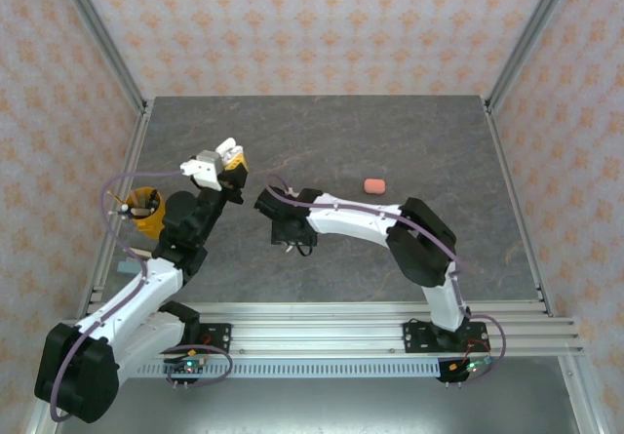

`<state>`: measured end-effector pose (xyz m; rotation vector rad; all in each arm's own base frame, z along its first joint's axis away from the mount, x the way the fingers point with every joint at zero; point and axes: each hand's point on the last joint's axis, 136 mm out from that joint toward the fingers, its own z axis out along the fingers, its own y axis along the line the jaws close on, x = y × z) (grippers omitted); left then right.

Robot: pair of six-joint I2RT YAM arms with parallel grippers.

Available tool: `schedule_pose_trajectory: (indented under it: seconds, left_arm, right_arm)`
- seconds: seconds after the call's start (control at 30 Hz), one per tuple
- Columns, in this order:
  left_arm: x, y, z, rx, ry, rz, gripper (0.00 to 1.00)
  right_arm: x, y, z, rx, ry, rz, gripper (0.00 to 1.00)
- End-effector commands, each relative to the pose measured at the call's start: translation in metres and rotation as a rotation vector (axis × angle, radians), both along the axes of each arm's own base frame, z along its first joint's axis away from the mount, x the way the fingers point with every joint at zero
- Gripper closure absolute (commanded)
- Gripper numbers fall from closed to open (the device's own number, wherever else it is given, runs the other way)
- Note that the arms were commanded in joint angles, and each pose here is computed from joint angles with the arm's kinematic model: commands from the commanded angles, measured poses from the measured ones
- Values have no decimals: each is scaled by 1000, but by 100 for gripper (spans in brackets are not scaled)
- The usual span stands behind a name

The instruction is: Insert the wireless bluetooth earbuds into the charging case

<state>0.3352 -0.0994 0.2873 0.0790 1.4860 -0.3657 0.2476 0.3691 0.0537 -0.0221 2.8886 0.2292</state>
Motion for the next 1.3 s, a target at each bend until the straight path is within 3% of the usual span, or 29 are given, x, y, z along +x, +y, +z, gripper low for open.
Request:
schedule_pose_trajectory:
  seconds: [0.0,0.47,0.87,1.27]
  left_arm:
    - [-4,7,23,-38,-68,8,100]
    - [-7,20,22,-69,-77,34,100]
    - [-10,23,19,-77,-76,39,100]
    - [-10,22,18,-83,-72,35,100]
  right_arm:
    - [1,-10,-6,-92,5,-45,36]
    - [2,0,-31,-168,21,-53,42]
    - [0,-7,-42,-198,33,-94,55]
    - [-6,-5,-39,-188,44,-102,58]
